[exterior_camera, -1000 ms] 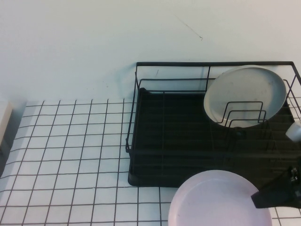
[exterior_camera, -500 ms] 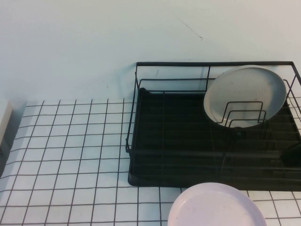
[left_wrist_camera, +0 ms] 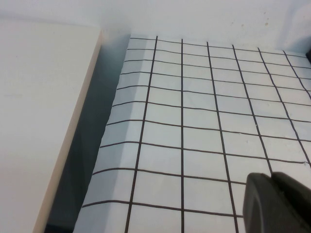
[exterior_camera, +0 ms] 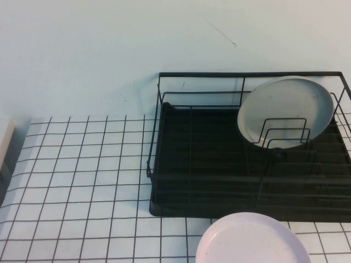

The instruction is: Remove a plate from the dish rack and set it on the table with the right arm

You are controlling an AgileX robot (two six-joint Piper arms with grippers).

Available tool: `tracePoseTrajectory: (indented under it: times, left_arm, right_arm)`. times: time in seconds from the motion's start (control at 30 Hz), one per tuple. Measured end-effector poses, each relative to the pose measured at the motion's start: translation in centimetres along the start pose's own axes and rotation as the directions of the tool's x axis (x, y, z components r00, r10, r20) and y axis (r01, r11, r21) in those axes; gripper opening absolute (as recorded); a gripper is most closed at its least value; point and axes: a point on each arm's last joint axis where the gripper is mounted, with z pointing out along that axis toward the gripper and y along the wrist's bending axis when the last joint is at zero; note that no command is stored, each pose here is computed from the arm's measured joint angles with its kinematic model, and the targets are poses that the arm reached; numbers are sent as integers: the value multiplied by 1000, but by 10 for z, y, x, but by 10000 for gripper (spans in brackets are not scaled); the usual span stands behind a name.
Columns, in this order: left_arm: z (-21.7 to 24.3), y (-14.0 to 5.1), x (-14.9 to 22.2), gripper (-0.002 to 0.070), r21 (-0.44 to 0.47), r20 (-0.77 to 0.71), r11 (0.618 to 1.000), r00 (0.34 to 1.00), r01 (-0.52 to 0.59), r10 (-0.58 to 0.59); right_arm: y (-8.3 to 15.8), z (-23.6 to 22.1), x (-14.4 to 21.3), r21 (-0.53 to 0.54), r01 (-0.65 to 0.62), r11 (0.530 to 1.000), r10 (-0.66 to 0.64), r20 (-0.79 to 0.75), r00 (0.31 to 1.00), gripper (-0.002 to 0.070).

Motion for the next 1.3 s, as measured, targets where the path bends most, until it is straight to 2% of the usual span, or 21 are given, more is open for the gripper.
tracePoseTrajectory:
  times: [0.1, 0.23, 0.33, 0.43, 0.53, 0.63, 0.8, 0.9, 0.97, 1.03, 1.2, 1.3]
  left_arm:
    - [0, 0, 0, -3, 0, 0, 1000, 1000, 0, 0]
    - [0, 0, 0, -3, 0, 0, 1000, 1000, 0, 0]
    - [0, 0, 0, -3, 0, 0, 1000, 1000, 0, 0]
    - [0, 0, 0, -3, 0, 0, 1000, 1000, 0, 0]
    - [0, 0, 0, -3, 0, 0, 1000, 1000, 0, 0]
    - [0, 0, 0, -3, 0, 0, 1000, 1000, 0, 0]
    - [0, 0, 0, -3, 0, 0, 1000, 1000, 0, 0]
    - [0, 0, 0, -3, 0, 0, 1000, 1000, 0, 0]
    - [0, 0, 0, -3, 0, 0, 1000, 1000, 0, 0]
    - [0, 0, 0, -3, 0, 0, 1000, 1000, 0, 0]
    - [0, 0, 0, -3, 0, 0, 1000, 1000, 0, 0]
    - [0, 0, 0, -3, 0, 0, 1000, 1000, 0, 0]
  right_arm:
    - [17, -20, -2, 134, -2, 991, -12, 108, 994, 0]
    - [35, -34, 14, 251, -31, 968, -15, 179, 984, -1]
    - [46, -37, 32, 277, -29, 960, -21, 176, 984, -1]
    - [53, -30, 59, 271, -70, 960, 37, 125, 991, -1]
    - [50, -25, 83, 345, -78, 935, 47, 97, 994, -1]
    - [48, -27, 96, 451, -50, 891, -6, 123, 992, -1]
    - [57, -43, 102, 593, 62, 803, -176, 137, 975, -1]
    - [64, -55, 105, 678, 146, 721, -284, 97, 954, -1]
    - [64, -57, 109, 711, 151, 687, -307, 95, 947, -1]
    - [60, -52, 117, 721, 132, 680, -288, 96, 953, -1]
    - [51, -33, 151, 698, 1, 716, -124, 125, 984, -1]
    - [44, -24, 175, 729, -39, 683, -65, 113, 991, -1]
